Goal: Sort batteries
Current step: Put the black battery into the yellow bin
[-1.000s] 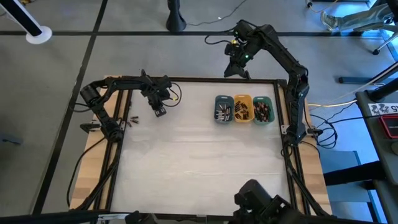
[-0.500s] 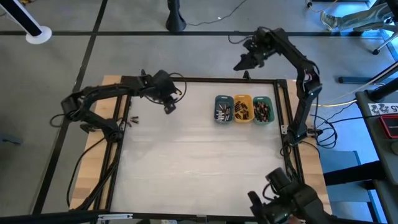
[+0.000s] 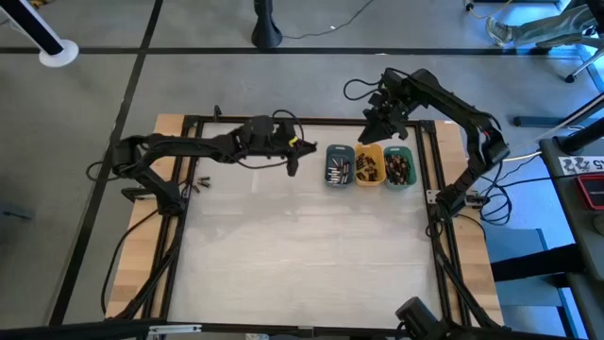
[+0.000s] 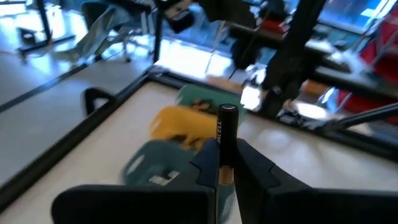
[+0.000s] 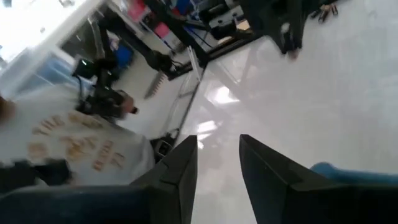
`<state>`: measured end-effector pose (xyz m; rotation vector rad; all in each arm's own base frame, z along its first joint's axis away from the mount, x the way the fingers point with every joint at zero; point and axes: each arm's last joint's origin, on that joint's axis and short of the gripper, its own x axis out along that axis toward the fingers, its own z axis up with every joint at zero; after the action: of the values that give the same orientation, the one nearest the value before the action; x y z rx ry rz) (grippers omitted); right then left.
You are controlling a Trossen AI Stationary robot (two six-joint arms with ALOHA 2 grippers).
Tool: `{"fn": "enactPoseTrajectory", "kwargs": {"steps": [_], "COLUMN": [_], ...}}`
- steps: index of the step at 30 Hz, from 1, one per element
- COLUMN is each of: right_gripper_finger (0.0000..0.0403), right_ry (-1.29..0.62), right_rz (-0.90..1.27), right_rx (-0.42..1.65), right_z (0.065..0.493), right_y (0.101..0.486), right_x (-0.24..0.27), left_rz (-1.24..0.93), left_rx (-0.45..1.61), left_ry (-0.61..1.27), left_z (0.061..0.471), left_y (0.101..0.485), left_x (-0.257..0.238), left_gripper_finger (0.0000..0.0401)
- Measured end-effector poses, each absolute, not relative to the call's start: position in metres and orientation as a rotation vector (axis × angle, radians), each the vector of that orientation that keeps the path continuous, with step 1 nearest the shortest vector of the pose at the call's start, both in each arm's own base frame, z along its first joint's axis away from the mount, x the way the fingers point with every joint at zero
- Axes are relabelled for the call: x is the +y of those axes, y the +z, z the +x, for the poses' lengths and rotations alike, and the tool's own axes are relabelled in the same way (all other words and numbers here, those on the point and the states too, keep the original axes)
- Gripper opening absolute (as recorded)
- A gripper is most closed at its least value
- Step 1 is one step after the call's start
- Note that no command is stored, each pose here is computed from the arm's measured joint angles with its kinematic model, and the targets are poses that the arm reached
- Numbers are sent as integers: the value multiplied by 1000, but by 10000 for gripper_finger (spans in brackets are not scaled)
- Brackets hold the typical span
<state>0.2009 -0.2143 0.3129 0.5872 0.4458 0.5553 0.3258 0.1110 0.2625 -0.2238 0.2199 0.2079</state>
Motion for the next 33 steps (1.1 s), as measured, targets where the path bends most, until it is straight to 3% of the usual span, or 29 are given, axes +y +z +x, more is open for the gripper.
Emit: {"fn": "enactPoseTrajectory", "kwargs": {"steps": [5,8,14,16,21,27,30,33], "right_gripper_finger": [122,122,122,122,122,122,122,122], "right_ry": [545,445,-242,-310,-59,-27,173,290], "right_rz": [442,333,145,144,358,550,617,682], "right_rx": [423,486,730,756,595,384,261,269], "right_z": [213,225,242,239,203,145,146,166], "right_y": [323,319,319,320,322,298,284,261], "right_x": [-210,-218,-247,-249,-251,-251,-235,-218], "left_rz": [-241,-238,-277,-275,-259,-248,-214,-212], "left_rx": [125,114,119,114,99,85,52,12], "left_ry": [154,135,131,131,142,146,143,143], "left_z": [345,353,355,355,353,353,354,354], "left_y": [254,246,242,244,246,247,250,252], "left_x": [99,94,92,92,97,99,99,101], "left_gripper_finger": [20,20,22,23,18,22,19,16]}}
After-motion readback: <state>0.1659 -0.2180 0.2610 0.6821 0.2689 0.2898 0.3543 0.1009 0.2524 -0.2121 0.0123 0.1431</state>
